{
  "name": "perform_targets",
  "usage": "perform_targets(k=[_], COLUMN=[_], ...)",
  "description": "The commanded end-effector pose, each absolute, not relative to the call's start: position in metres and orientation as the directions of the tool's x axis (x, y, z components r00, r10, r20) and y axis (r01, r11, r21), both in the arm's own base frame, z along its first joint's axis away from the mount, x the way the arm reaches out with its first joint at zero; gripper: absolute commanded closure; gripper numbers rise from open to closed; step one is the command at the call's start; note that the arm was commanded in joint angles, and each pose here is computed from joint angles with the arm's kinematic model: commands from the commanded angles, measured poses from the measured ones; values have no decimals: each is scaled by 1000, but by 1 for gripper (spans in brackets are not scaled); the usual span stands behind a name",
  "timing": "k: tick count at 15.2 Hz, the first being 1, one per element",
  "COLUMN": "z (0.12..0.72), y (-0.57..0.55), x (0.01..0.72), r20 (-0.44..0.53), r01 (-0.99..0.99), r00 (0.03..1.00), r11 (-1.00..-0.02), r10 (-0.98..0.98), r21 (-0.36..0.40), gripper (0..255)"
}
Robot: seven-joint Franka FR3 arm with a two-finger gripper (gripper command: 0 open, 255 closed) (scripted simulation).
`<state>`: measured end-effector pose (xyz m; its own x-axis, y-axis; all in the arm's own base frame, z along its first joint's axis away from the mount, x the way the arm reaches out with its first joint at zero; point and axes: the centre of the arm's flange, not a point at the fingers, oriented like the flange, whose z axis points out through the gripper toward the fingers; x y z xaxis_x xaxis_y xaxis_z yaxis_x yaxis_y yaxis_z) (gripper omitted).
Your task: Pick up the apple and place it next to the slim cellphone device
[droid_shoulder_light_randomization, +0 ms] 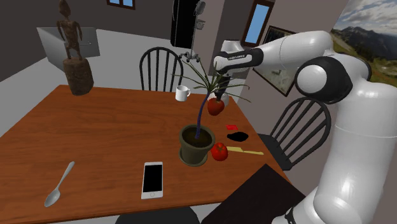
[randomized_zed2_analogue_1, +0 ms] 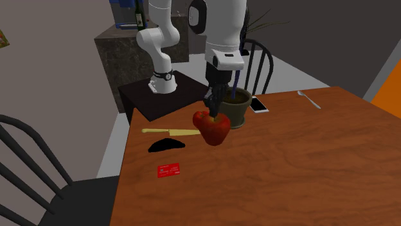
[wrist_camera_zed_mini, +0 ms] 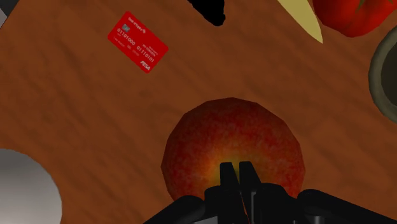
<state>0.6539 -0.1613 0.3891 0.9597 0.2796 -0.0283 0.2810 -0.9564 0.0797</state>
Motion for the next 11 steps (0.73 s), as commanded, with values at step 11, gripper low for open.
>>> perform_targets(k=[11], z=[453], y=[-162], x=[653], r20=[-28], r01=[281], r00=[960], r11=[-956], r10=[279], r21=[80], gripper=[255])
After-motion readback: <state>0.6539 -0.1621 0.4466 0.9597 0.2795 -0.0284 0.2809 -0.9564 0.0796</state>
